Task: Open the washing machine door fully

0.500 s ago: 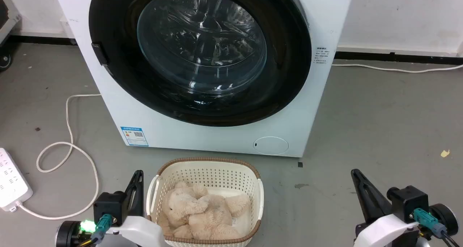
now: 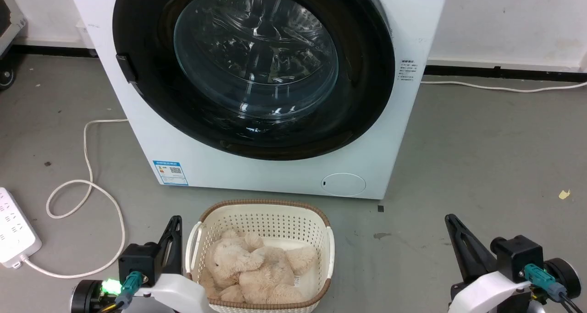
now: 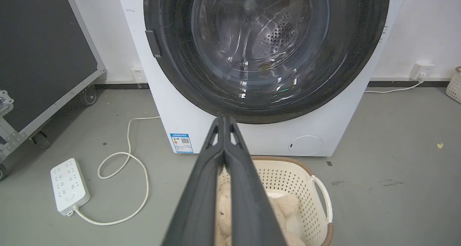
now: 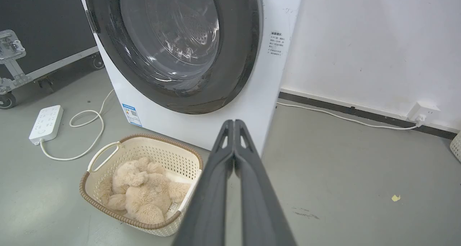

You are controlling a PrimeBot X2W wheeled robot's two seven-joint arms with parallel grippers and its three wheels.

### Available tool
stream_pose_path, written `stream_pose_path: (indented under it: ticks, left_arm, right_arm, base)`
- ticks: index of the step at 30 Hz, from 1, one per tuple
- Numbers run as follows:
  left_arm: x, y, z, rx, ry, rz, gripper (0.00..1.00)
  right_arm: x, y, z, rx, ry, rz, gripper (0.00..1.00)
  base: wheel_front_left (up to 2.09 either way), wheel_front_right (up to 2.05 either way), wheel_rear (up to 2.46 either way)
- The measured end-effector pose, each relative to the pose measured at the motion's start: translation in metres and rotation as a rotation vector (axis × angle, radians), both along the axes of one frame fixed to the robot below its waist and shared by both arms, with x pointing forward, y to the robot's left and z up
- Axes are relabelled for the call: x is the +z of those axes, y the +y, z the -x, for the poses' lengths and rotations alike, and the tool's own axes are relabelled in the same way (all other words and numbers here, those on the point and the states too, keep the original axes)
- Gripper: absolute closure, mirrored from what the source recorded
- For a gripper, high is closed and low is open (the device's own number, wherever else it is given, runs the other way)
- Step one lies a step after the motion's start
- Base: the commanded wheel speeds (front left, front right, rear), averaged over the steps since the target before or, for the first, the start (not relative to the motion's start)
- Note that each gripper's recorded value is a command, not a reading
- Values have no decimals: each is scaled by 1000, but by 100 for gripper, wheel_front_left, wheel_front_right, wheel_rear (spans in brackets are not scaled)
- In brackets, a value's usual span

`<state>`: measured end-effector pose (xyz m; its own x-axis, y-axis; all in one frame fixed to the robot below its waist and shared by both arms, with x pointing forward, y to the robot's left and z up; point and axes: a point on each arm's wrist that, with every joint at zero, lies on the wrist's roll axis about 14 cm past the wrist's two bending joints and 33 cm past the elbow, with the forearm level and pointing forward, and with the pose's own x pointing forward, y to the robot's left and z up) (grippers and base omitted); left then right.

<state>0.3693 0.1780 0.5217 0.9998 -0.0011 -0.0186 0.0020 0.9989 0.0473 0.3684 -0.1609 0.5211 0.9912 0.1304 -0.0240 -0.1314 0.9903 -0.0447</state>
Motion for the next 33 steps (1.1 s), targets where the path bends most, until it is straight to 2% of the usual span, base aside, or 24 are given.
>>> stream_pose_path:
  ticks: [33]
  left_arm:
    - [0, 0, 0, 0, 0, 0, 100]
  right_arm:
    - [0, 0, 0, 0, 0, 0, 100]
  base:
    - [0, 0, 0]
